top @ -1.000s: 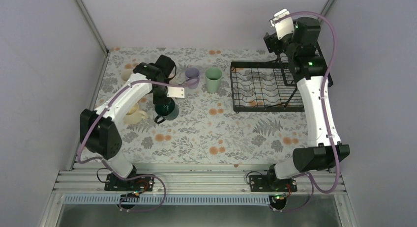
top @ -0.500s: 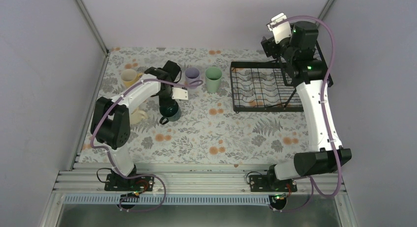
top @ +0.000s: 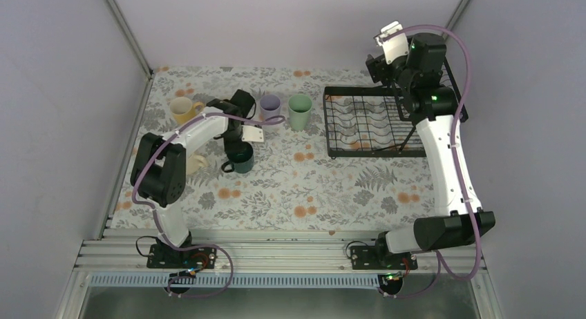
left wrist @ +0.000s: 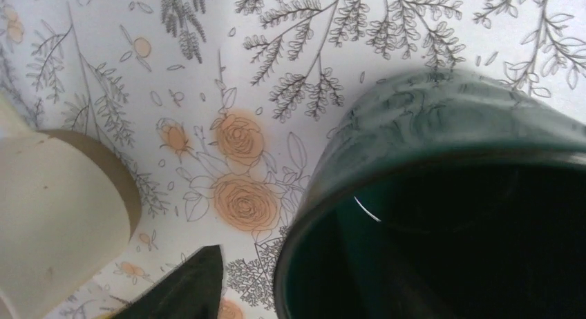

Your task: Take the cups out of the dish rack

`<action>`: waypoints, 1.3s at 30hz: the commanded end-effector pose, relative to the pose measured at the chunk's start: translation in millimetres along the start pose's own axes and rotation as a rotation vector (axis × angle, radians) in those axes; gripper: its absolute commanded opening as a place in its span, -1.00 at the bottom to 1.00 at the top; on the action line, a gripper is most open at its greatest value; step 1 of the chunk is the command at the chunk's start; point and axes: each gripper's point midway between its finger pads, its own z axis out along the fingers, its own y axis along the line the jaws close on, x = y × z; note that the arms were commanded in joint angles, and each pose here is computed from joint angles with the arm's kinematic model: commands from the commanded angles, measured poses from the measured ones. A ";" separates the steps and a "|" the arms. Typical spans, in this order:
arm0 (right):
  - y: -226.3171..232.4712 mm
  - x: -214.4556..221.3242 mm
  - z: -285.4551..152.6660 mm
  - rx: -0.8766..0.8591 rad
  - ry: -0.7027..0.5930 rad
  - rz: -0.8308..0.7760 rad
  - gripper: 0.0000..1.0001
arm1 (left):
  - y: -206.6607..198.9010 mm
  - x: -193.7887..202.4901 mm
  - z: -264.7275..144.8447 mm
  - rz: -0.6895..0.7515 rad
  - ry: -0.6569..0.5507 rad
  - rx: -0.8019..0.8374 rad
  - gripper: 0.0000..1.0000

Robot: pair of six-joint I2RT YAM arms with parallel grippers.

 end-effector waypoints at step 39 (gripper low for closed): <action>192.8 182.1 -94.1 -0.560 0.002 0.118 1.00 | -27.9 34.4 -152.0 -0.675 -0.795 -0.553 1.00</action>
